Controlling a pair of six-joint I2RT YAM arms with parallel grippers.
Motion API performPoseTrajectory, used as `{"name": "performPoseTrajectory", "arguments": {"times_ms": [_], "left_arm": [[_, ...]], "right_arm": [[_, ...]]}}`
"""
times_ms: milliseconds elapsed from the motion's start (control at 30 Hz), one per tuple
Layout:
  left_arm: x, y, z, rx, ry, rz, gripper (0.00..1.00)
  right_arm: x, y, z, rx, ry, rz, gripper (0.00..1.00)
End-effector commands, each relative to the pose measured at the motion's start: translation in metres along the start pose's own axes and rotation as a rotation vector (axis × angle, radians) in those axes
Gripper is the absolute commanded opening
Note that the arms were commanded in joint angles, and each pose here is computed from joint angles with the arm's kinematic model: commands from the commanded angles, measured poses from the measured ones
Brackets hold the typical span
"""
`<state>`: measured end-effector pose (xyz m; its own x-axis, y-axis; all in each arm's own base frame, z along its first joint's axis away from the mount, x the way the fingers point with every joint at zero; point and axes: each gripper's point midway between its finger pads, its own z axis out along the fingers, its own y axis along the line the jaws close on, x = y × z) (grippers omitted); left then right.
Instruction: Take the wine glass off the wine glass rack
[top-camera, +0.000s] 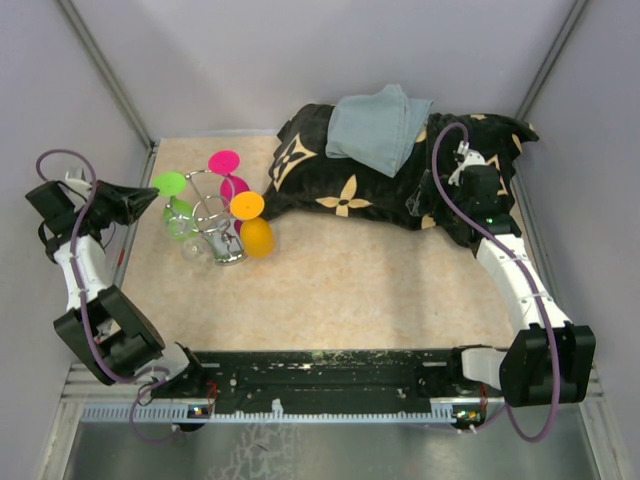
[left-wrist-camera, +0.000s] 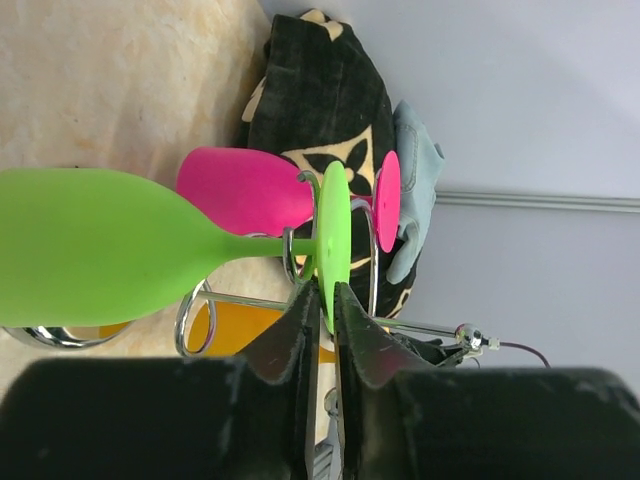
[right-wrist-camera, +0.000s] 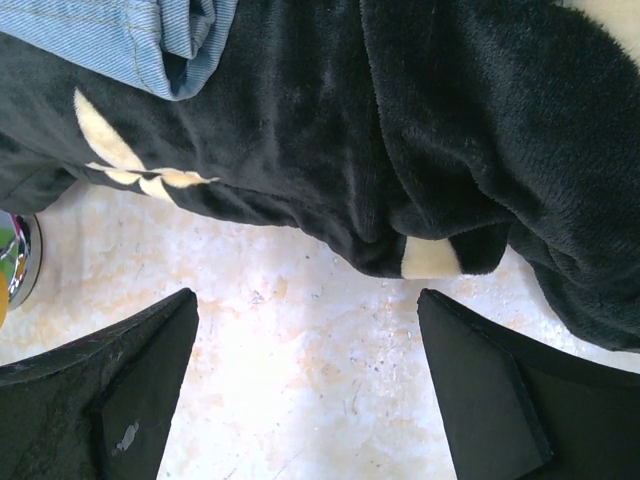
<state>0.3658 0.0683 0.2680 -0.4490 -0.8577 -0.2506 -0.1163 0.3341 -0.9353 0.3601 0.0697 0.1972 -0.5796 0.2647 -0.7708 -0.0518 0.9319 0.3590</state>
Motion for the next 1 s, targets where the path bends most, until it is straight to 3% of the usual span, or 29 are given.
{"name": "performPoseTrajectory", "arguments": {"times_ms": [0, 167, 367, 500, 733, 967], "left_arm": [[0.0069, -0.0066, -0.006, 0.029, 0.02, 0.022, 0.12], [0.0093, -0.0046, -0.0056, 0.033, 0.03, 0.008, 0.07], [0.0078, -0.0003, -0.0035, 0.027, 0.025, 0.009, 0.33], [0.0045, 0.0006, -0.0015, 0.031, 0.022, 0.006, 0.38], [0.0026, -0.004, -0.0012, 0.043, 0.026, 0.004, 0.33], [0.0038, -0.0042, -0.0025, 0.042, 0.028, -0.001, 0.18]], "right_arm": [[-0.0179, 0.008, -0.0071, -0.033, -0.071, -0.011, 0.91], [-0.0178, 0.0084, -0.007, -0.035, -0.071, -0.011, 0.91], [-0.0165, 0.0089, -0.0065, -0.039, -0.067, -0.012, 0.91], [-0.0168, 0.0095, -0.0059, -0.044, -0.066, -0.013, 0.91], [-0.0175, 0.0092, -0.0055, -0.042, -0.069, -0.012, 0.91], [-0.0175, 0.0089, -0.0048, -0.041, -0.072, -0.008, 0.91]]}}
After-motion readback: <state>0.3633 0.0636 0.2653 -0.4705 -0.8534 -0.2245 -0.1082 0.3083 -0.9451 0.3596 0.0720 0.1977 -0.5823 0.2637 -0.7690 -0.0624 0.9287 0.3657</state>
